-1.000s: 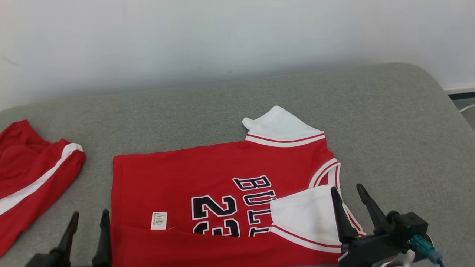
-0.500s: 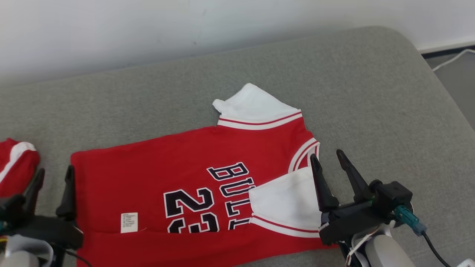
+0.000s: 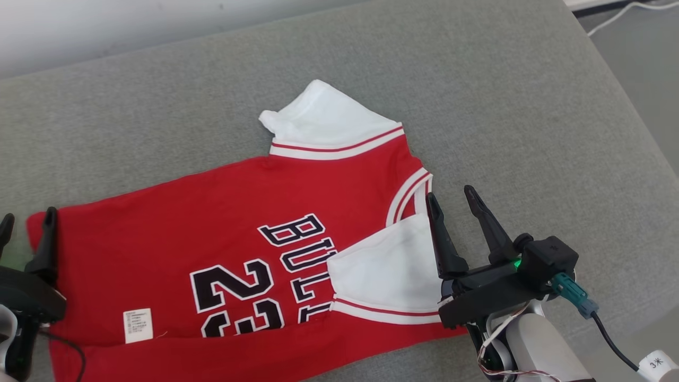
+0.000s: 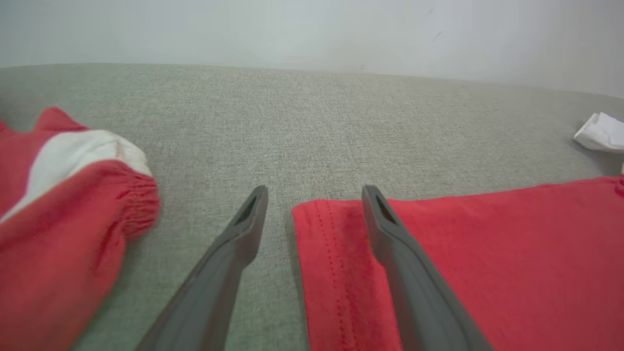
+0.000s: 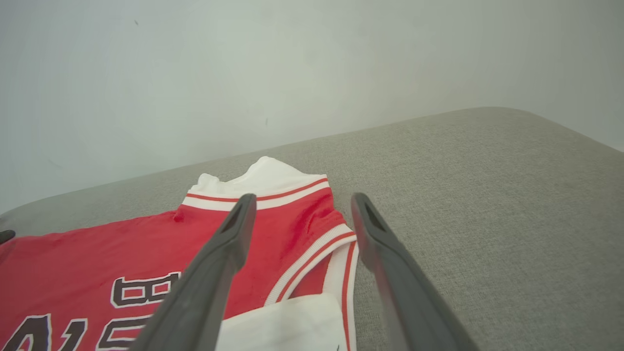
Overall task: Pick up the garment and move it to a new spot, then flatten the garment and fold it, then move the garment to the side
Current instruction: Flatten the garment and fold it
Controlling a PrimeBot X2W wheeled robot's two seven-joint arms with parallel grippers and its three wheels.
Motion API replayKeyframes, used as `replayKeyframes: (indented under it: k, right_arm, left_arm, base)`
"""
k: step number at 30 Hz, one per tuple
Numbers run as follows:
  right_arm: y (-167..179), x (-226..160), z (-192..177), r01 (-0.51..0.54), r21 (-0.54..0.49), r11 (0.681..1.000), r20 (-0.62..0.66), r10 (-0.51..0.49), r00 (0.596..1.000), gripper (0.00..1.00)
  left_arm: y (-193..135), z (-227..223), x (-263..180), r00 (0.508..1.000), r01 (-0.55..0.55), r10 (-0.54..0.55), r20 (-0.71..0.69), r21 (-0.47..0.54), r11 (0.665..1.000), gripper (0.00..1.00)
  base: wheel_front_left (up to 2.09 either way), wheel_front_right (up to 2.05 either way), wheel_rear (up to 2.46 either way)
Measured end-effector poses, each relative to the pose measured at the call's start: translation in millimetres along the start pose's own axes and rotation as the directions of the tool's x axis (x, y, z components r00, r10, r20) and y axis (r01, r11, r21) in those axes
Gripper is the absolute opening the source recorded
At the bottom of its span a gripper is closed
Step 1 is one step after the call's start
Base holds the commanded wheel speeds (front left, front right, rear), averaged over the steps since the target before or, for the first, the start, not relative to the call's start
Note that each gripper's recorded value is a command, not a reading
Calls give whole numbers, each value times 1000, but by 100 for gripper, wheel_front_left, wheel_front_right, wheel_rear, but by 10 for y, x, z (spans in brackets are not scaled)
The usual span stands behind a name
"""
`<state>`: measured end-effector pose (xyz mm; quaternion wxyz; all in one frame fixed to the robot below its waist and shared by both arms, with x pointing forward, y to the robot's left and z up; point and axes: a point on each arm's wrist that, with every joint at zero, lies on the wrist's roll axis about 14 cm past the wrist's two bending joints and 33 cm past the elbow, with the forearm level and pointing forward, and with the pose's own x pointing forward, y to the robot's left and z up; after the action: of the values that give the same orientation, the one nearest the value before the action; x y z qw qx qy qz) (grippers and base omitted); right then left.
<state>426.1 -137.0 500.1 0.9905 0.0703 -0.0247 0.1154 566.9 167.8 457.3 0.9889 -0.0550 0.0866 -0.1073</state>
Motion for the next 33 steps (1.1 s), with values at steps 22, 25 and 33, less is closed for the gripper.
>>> replayKeyframes:
  k: [22,25,33]
  right_arm:
    - [10,204,-25,-31,-29,999,-3,31,1000,100]
    - [-18,262,-78,-40,-50,998,-25,39,999,100]
    - [-106,694,-117,-72,-86,994,-89,65,994,100]
  left_arm:
    - [-7,-265,98,998,2,-8,-61,-94,996,0]
    - [-1,-207,86,999,8,-11,-34,-84,996,0]
    - [-32,-45,45,999,32,-29,41,-58,998,0]
  base:
    - [0,0,0]
    - [0,0,0]
    - [0,0,0]
